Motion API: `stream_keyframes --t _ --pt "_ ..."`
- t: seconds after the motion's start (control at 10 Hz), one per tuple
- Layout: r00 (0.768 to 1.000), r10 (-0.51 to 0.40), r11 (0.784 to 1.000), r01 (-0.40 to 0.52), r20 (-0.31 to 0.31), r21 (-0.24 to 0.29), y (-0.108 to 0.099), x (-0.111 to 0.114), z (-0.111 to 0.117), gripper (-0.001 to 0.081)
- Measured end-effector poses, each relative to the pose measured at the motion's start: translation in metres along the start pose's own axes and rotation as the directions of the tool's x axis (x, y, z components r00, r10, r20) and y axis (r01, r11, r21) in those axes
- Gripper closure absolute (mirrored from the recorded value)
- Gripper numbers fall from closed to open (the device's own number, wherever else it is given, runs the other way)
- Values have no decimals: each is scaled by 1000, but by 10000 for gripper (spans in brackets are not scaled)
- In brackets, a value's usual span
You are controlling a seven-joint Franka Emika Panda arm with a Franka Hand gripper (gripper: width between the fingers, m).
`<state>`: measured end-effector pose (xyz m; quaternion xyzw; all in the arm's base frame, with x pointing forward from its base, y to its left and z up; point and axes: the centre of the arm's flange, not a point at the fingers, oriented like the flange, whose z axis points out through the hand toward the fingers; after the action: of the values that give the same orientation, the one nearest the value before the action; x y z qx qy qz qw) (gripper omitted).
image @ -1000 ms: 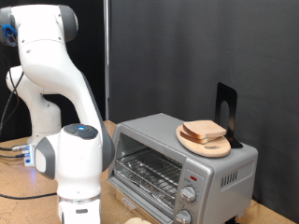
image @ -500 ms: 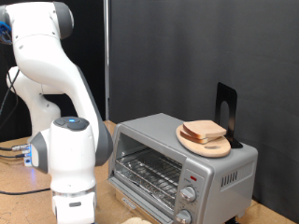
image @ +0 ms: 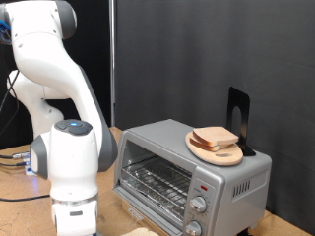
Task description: Make a piece of toast with the oven
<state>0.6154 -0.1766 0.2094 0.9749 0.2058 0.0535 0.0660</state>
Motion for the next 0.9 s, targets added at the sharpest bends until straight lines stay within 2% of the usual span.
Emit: stream_keyframes --t 0.3,0.9 --pt "997 -44 999 44 62 2 -9 -7 0 315" --pt "990 -79 997 80 118 -5 -27 -29 1 315"
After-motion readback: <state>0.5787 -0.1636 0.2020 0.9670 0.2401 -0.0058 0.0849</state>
